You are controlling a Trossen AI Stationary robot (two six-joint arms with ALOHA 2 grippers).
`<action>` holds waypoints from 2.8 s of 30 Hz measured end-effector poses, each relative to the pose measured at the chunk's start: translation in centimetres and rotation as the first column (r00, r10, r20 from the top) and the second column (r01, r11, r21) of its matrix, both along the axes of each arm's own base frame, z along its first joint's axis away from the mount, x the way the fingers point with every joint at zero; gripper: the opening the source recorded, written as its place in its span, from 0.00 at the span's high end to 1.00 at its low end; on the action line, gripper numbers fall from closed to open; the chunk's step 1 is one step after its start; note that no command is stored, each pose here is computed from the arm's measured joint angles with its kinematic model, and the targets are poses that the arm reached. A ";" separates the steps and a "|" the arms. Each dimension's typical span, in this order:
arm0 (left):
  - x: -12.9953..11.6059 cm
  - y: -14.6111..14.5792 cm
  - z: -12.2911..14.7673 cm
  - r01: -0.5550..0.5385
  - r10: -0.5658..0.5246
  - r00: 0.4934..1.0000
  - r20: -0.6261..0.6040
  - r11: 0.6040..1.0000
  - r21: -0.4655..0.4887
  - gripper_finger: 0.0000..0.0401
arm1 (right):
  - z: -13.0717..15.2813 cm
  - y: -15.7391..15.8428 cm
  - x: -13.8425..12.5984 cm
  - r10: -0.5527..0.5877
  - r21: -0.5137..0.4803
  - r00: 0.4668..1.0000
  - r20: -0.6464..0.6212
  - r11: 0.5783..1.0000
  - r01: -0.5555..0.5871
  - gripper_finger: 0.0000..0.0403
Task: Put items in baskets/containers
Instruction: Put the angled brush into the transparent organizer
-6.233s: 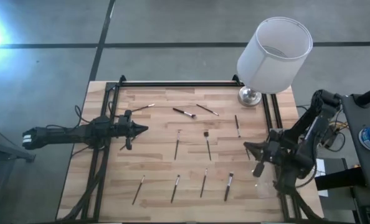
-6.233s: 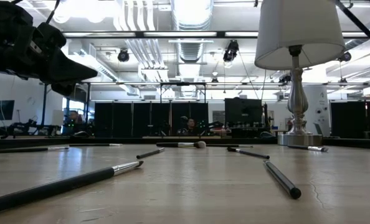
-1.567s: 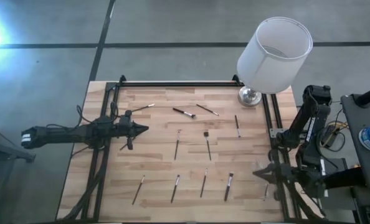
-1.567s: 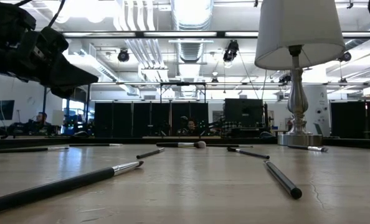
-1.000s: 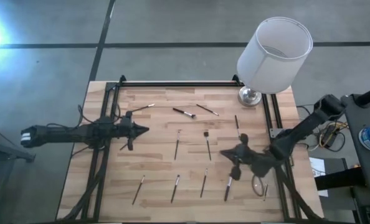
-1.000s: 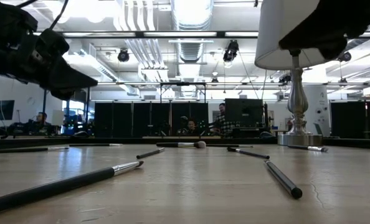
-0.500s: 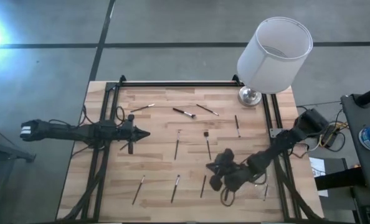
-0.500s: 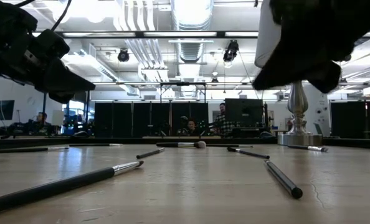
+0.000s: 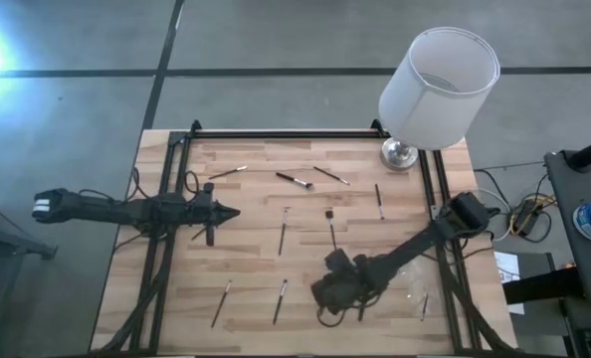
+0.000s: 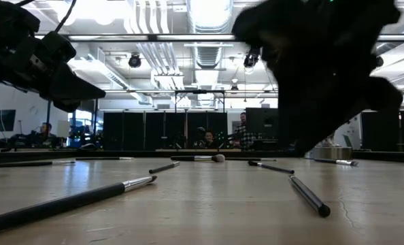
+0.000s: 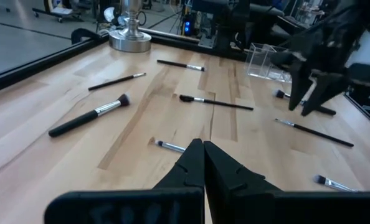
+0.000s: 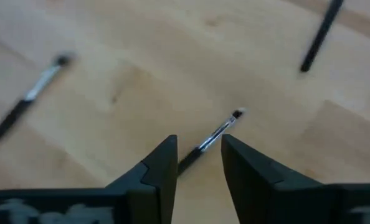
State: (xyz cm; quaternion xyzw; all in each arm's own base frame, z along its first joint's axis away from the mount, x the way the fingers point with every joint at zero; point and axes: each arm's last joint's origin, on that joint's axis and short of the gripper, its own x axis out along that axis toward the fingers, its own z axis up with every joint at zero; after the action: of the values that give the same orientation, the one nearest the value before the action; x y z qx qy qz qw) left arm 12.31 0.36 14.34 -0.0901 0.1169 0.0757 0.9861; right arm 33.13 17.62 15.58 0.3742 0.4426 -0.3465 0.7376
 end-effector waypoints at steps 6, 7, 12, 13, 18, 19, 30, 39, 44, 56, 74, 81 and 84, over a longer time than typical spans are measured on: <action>0.0 0.0 0.0 0.003 -0.003 1.000 -0.004 1.000 0.012 1.00 | -0.5 -1.9 1.3 -0.036 0.056 0.989 -0.144 0.997 0.044 0.70; 0.0 0.0 -0.1 0.003 -0.003 1.000 -0.007 1.000 0.012 1.00 | -0.7 -2.1 1.5 -0.040 0.066 0.987 -0.154 0.997 0.051 0.70; 0.0 0.0 -0.1 0.003 -0.003 1.000 -0.010 1.000 0.012 1.00 | -1.1 -2.9 1.5 -0.058 0.075 0.984 -0.169 0.995 0.072 0.74; 0.0 0.0 -0.1 0.003 -0.003 1.000 -0.010 1.000 0.012 1.00 | -1.1 -3.0 1.5 -0.059 0.076 0.983 -0.171 0.994 0.073 0.75; 0.0 0.0 -0.1 0.003 -0.003 1.000 -0.010 1.000 0.012 1.00 | -1.3 -2.7 1.7 -0.050 0.123 0.987 -0.154 0.990 0.069 0.81; 0.0 0.0 -0.1 0.003 -0.003 1.000 -0.010 1.000 0.012 1.00 | -1.4 -2.7 1.7 -0.046 0.138 0.988 -0.145 0.988 0.066 0.82; 0.0 0.0 -0.1 0.003 -0.003 1.000 -0.010 1.000 0.011 1.00 | -2.0 -3.2 1.8 0.027 0.172 0.988 -0.154 0.985 0.000 0.86; 0.0 0.0 -0.1 0.002 -0.002 1.000 -0.009 1.000 0.006 1.00 | -2.3 -3.3 1.5 0.126 0.152 0.977 -0.173 0.983 -0.100 0.96; 0.0 0.0 -0.1 0.002 -0.002 1.000 -0.010 1.000 0.006 1.00 | -2.1 -3.3 1.6 0.171 0.125 0.971 -0.168 0.981 -0.151 0.97; 0.1 0.0 -0.1 0.003 -0.003 1.000 -0.012 1.000 0.007 1.00 | 2.8 0.0 0.6 0.263 -0.128 0.965 0.024 0.958 -0.258 0.98; 0.1 0.0 -0.2 0.003 -0.002 1.000 -0.021 1.000 0.007 1.00 | 11.2 6.1 -11.0 0.247 -0.289 0.968 0.046 0.931 -0.224 0.98; 0.1 0.0 -0.2 0.003 -0.003 1.000 -0.021 1.000 0.007 1.00 | 13.2 6.9 -14.9 0.249 -0.357 0.968 -0.042 0.901 -0.248 0.98; 0.1 0.0 -0.2 0.003 -0.003 1.000 -0.021 1.000 0.007 1.00 | 13.0 7.3 -16.3 0.262 -0.380 0.963 -0.064 0.886 -0.266 0.98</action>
State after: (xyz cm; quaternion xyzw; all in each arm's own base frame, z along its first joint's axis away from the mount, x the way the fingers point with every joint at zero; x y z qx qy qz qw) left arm 12.40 0.36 14.13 -0.0856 0.1272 0.0757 0.9853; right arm 16.87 24.91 28.62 0.1562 0.4166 -0.3254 0.8344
